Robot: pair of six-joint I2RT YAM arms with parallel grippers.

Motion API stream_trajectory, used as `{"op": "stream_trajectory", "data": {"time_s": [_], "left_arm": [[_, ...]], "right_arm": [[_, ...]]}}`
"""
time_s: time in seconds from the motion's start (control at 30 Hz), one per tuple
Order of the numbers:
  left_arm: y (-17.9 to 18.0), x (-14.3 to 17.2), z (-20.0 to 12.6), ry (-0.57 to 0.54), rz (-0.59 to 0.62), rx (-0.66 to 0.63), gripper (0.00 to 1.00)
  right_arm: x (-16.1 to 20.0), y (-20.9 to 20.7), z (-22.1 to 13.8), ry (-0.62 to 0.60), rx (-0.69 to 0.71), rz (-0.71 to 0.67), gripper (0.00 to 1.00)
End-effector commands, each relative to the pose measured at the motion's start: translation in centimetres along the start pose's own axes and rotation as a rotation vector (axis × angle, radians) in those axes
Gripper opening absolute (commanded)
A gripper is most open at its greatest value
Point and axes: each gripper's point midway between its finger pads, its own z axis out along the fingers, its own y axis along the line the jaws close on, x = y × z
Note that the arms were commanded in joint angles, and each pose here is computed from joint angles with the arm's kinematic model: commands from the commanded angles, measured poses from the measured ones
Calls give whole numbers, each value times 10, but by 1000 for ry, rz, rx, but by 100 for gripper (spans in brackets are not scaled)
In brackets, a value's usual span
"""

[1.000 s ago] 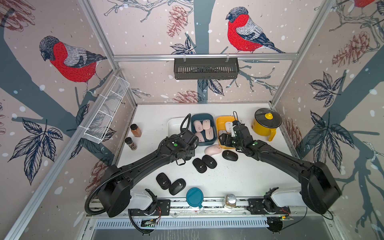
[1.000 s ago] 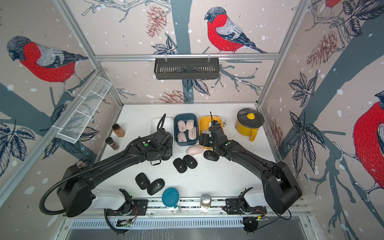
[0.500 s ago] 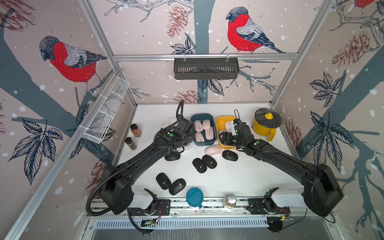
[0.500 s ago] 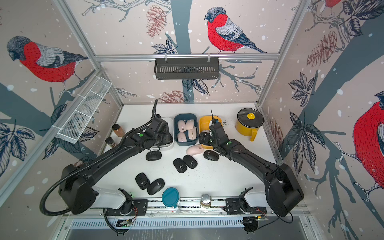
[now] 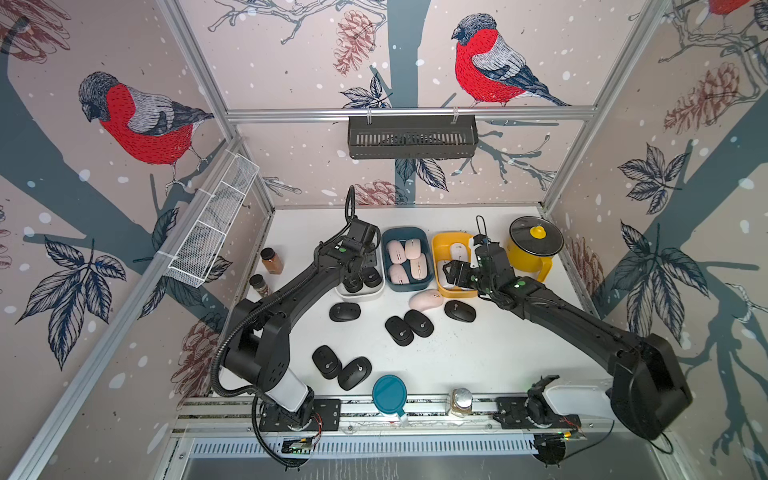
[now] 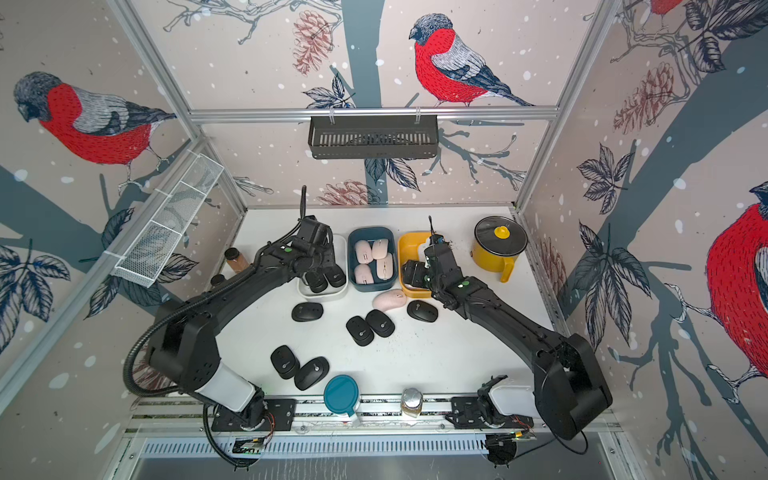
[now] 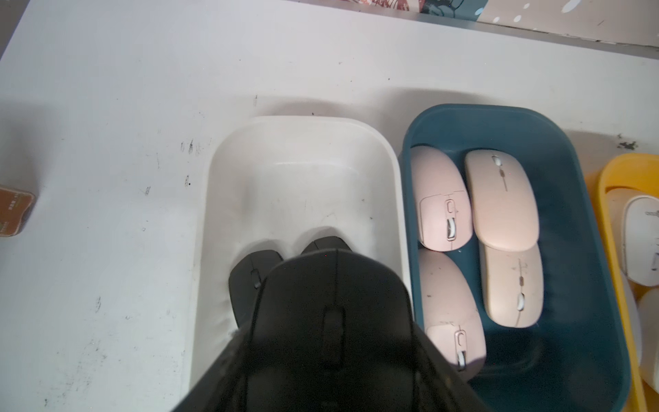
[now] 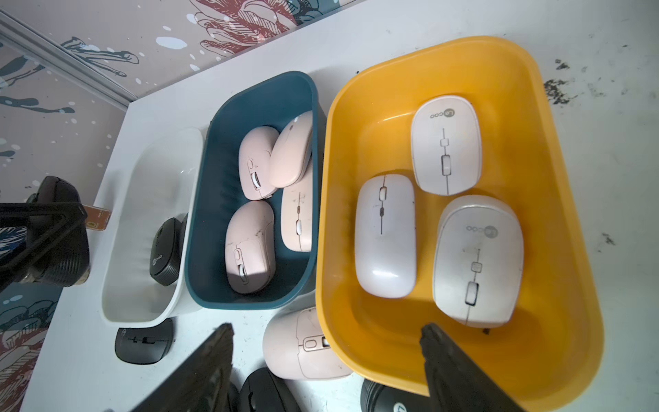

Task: Place the mice by color into the storage box
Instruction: Place the mouse in the storage box.

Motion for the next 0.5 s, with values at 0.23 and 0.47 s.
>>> {"op": "stream_trajectory", "data": {"time_s": [0.23,0.47], "left_arm": [[5,6,40,64,7,-19,57],[16,11,60,96,-8,-49,57]], "right_arm": [[-2,-9,0,5,9,-10,83],[-5,-10,1,-3,4,-3,83]]}}
